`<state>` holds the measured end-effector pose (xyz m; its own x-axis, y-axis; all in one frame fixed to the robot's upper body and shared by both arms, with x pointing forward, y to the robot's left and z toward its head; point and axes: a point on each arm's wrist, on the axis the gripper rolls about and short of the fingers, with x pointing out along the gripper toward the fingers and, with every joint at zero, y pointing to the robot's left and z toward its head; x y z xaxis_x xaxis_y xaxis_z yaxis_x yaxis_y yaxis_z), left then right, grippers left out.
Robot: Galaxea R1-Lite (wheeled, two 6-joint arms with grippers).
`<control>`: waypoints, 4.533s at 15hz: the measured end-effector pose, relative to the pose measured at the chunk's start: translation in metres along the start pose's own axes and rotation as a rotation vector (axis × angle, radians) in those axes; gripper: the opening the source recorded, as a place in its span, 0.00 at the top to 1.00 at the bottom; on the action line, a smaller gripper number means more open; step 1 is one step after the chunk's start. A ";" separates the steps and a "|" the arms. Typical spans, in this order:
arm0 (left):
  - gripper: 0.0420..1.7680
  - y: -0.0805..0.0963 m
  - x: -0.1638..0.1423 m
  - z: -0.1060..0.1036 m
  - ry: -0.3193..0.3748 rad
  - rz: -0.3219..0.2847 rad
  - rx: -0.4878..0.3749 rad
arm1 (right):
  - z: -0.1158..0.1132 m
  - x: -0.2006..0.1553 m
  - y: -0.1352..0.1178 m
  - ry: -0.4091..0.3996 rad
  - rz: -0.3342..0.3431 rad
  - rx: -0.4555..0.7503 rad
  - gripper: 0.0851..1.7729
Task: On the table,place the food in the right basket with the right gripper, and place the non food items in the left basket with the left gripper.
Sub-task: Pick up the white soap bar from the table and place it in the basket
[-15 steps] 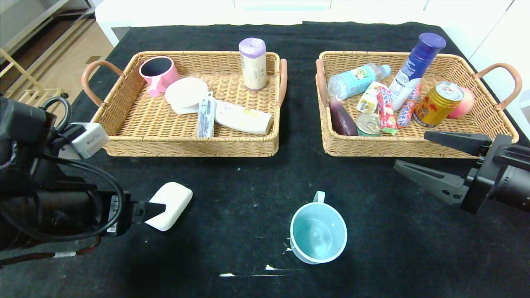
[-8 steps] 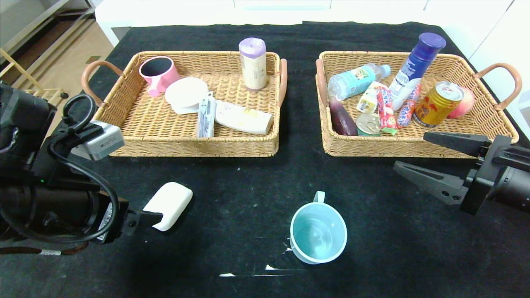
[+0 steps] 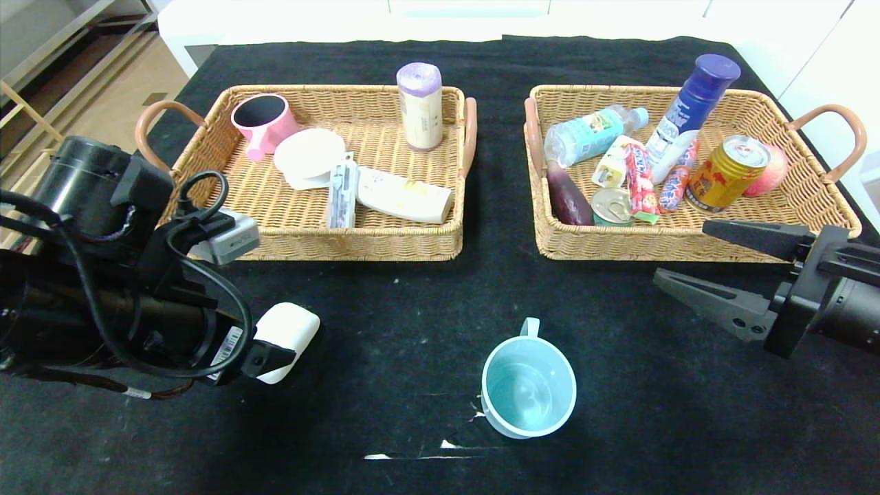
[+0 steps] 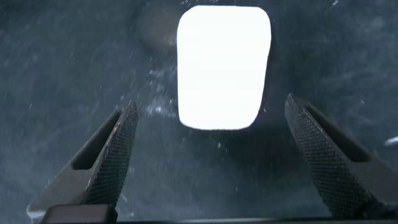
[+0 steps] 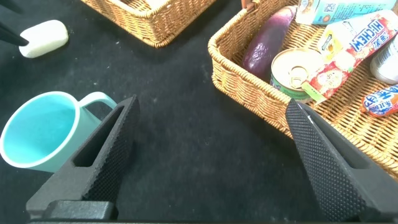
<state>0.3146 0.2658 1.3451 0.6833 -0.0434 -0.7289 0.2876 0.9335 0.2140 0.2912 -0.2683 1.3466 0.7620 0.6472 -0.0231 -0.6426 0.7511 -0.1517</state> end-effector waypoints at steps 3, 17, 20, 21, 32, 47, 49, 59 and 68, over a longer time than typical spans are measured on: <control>0.03 -0.001 0.012 0.006 0.021 -0.002 0.011 | 0.000 0.000 0.000 0.000 0.000 0.000 0.04; 0.38 -0.004 0.039 0.013 0.081 0.000 0.032 | 0.000 0.000 0.000 0.000 0.000 0.000 0.04; 0.43 -0.005 0.041 0.012 0.086 -0.001 0.033 | 0.000 0.000 0.000 0.000 0.000 0.000 0.04; 0.43 -0.005 0.041 0.012 0.087 -0.001 0.033 | 0.000 0.000 0.000 0.000 0.000 0.000 0.04; 0.44 -0.006 0.042 0.011 0.096 -0.007 0.034 | 0.000 0.000 0.000 0.000 0.000 -0.004 0.04; 0.44 -0.006 -0.019 0.070 -0.401 0.013 -0.040 | 0.004 -0.007 0.007 -0.022 0.016 -0.008 0.04; 0.44 -0.006 -0.015 0.079 -0.465 0.020 -0.054 | 0.004 -0.007 0.007 -0.022 0.016 -0.008 0.04; 0.44 -0.007 0.015 0.115 -0.701 0.045 -0.087 | 0.004 -0.007 0.006 -0.022 0.014 -0.008 0.04; 0.44 -0.012 0.042 0.123 -0.722 0.057 -0.077 | 0.005 -0.006 0.006 -0.023 0.015 -0.008 0.04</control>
<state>0.4225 0.2090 1.3922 0.9759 -0.1930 -0.1016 0.2084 0.9626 0.1731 0.2821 -0.2671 1.3503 0.7500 0.6615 -0.0031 -0.6534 0.7401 -0.1590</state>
